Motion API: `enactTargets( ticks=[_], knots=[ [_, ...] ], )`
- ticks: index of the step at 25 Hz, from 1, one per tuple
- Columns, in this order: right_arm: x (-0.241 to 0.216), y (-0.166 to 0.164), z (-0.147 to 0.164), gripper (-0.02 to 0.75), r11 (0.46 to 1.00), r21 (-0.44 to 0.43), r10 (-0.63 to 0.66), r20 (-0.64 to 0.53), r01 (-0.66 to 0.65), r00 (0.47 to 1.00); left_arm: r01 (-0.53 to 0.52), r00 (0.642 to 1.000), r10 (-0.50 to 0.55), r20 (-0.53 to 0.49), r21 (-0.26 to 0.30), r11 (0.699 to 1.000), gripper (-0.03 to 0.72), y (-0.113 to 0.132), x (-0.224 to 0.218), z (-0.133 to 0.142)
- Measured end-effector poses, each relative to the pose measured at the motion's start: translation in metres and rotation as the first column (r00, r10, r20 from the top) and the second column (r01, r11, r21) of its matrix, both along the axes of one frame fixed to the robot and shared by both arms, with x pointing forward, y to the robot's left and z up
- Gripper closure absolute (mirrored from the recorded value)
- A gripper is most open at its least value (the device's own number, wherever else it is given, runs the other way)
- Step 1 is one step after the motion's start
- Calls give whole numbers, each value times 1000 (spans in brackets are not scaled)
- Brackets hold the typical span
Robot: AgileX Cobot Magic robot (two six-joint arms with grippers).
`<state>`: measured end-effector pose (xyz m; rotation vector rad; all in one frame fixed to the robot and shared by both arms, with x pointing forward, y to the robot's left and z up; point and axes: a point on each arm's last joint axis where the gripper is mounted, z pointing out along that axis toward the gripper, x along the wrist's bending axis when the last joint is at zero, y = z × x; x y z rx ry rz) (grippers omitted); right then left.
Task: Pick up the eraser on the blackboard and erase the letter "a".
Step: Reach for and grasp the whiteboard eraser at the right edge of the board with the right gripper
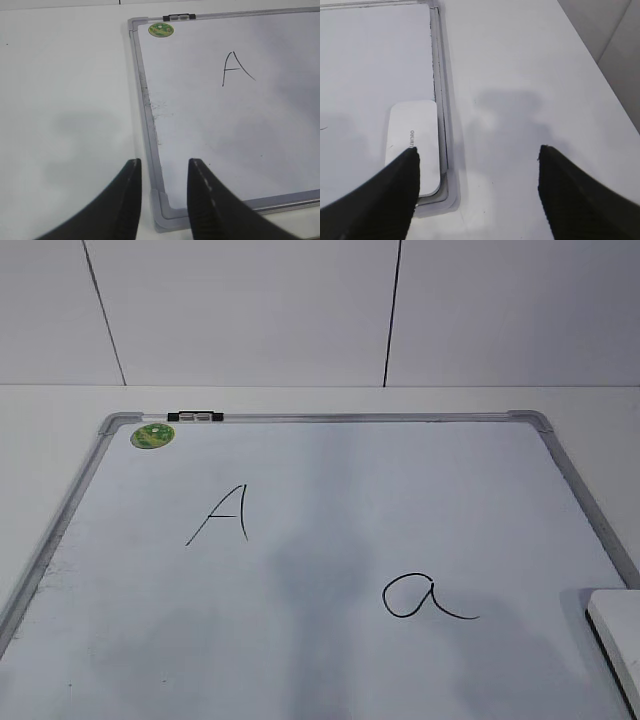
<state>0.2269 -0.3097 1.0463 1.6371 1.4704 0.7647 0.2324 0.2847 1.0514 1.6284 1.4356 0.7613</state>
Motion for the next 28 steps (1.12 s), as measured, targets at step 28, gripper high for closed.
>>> enactTargets(
  ticks=[28],
  knots=[
    [0, 0, 0, 149, 1000, 0, 0, 0, 0, 1000, 0, 1000, 0, 0, 0, 1000, 453, 0, 0, 0]
  ],
)
